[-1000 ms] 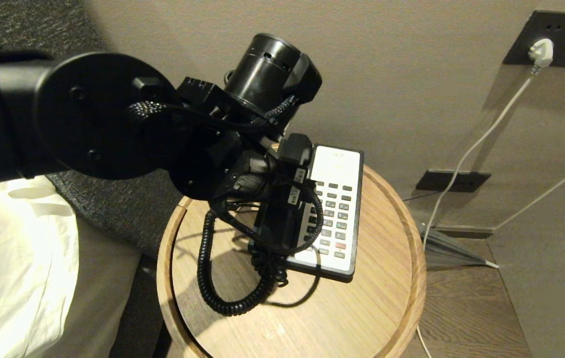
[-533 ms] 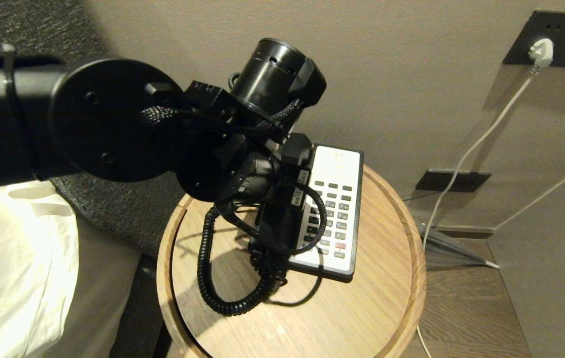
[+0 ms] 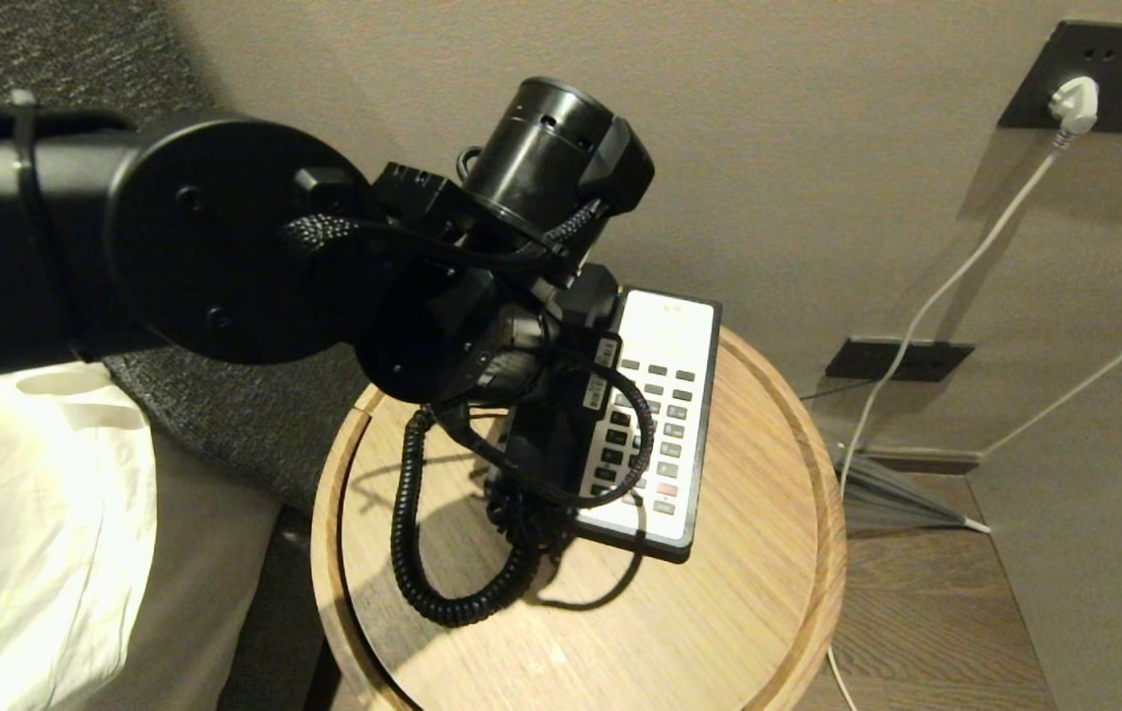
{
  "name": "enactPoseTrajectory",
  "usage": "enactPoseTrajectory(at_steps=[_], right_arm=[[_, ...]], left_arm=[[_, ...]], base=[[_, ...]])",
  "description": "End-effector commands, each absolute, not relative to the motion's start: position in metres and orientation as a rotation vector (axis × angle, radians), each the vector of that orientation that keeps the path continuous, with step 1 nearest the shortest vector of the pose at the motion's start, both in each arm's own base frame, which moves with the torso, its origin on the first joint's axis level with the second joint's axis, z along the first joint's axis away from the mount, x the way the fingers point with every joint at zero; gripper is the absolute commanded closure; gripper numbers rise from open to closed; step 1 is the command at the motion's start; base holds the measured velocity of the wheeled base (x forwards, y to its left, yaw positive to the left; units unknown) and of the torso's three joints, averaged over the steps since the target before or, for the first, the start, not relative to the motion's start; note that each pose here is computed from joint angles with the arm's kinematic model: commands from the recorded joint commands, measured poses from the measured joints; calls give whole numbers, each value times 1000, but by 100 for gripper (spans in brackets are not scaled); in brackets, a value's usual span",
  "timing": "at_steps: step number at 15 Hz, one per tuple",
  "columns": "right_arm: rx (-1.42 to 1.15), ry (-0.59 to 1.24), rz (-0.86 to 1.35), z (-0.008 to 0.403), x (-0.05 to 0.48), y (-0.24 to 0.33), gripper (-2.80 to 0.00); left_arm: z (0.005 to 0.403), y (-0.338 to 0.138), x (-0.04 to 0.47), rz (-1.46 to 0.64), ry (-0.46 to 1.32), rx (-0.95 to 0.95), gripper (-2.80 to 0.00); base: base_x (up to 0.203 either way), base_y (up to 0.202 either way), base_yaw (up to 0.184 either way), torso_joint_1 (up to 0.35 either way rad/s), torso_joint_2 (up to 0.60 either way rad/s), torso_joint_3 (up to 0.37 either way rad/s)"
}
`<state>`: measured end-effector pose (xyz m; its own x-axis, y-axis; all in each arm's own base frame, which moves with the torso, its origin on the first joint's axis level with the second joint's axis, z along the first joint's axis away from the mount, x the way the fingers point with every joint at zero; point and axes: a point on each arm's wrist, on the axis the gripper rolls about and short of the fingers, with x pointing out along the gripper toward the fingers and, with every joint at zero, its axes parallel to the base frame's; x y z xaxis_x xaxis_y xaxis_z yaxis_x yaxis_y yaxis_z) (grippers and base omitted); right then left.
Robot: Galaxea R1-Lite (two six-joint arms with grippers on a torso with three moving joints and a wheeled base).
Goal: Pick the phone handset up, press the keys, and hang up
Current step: Pick up the desk phone handset, then dial the number
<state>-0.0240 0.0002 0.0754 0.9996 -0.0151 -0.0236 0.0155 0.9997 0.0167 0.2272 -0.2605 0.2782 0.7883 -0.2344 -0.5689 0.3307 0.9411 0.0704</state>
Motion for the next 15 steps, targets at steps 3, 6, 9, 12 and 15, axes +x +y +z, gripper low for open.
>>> enactPoseTrajectory(at_steps=[3, 6, 9, 12, 15], right_arm=[[17, 23, -16, 75, -24, 0, 0], [17, 23, -16, 75, -24, 0, 0], [17, 23, -16, 75, -24, 0, 0], [17, 23, -16, 75, -24, 0, 0], [17, 22, -16, 75, -24, 0, 0]], left_arm=[[290, -255, 222, -306, 565, 151, 0], [302, -249, 217, -310, 534, 126, 0], [317, -244, 207, -334, 496, 92, 0], [339, -224, 188, -361, 448, 44, 0], [364, -193, 161, -389, 409, -50, 0]], base=[[0, 0, 0, 0, 0, 0], [0, 0, 0, 0, 0, 0], [0, 0, 0, 0, 0, 0], [0, 0, 0, 0, 0, 0], [0, 0, 0, 0, 0, 0]])
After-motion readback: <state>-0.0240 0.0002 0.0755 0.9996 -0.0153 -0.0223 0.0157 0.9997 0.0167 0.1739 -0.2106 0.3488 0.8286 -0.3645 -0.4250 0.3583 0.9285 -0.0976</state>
